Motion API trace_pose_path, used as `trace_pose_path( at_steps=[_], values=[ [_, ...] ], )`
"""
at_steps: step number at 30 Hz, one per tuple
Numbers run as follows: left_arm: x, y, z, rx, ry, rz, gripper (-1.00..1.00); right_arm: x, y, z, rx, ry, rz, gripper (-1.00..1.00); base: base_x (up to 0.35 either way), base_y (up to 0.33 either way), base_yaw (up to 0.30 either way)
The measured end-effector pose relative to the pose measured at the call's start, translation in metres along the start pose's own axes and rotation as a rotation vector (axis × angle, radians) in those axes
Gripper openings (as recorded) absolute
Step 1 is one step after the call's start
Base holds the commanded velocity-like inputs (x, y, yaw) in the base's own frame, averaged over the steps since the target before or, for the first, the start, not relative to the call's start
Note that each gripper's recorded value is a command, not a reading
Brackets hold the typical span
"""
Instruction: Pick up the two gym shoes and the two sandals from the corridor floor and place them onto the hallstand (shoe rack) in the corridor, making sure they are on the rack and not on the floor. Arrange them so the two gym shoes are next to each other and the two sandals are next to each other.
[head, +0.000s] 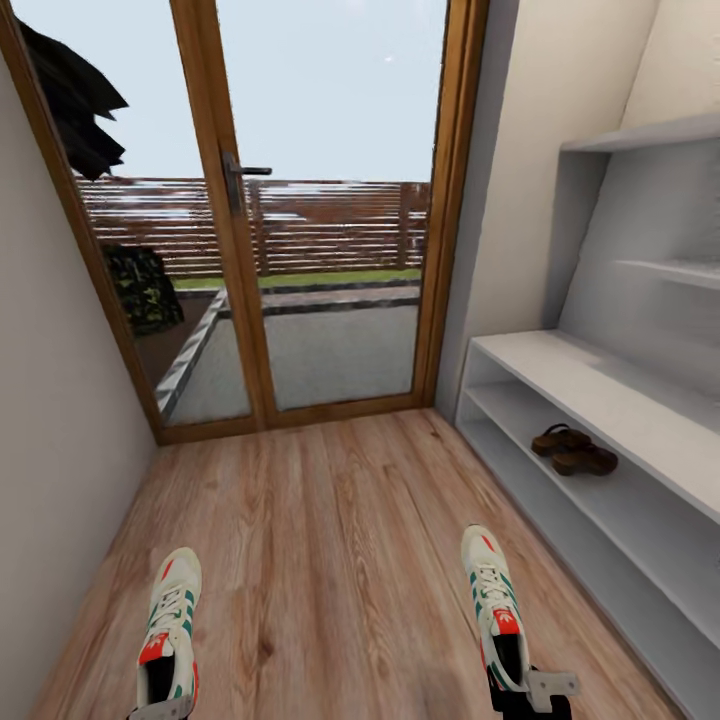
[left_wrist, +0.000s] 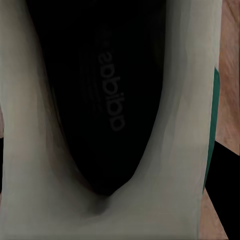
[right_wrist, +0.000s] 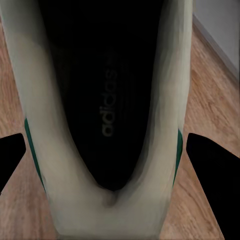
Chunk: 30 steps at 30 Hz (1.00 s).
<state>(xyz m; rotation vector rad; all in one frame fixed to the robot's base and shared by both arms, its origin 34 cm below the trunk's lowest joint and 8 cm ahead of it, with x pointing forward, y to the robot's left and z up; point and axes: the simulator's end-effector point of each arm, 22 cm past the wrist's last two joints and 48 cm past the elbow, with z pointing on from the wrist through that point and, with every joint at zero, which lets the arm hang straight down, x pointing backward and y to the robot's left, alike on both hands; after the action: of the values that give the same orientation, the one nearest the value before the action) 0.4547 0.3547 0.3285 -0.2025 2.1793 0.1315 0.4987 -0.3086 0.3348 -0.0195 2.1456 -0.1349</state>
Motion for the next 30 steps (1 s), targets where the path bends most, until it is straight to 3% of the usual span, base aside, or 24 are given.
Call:
trace_pose_path(
  at_steps=[22,30],
  values=[
    [-0.007,-0.002,0.000,0.004,-0.015,-0.002,-1.00,-0.008,-0.001,0.000,0.002,-0.018,0.001,-1.00,0.295,0.194,-0.231],
    [-0.009,-0.002,0.000,0.005,-0.021,-0.003,-1.00,-0.011,-0.001,0.000,0.002,-0.024,0.002,-1.00,0.137,0.095,-0.231]
  ],
)
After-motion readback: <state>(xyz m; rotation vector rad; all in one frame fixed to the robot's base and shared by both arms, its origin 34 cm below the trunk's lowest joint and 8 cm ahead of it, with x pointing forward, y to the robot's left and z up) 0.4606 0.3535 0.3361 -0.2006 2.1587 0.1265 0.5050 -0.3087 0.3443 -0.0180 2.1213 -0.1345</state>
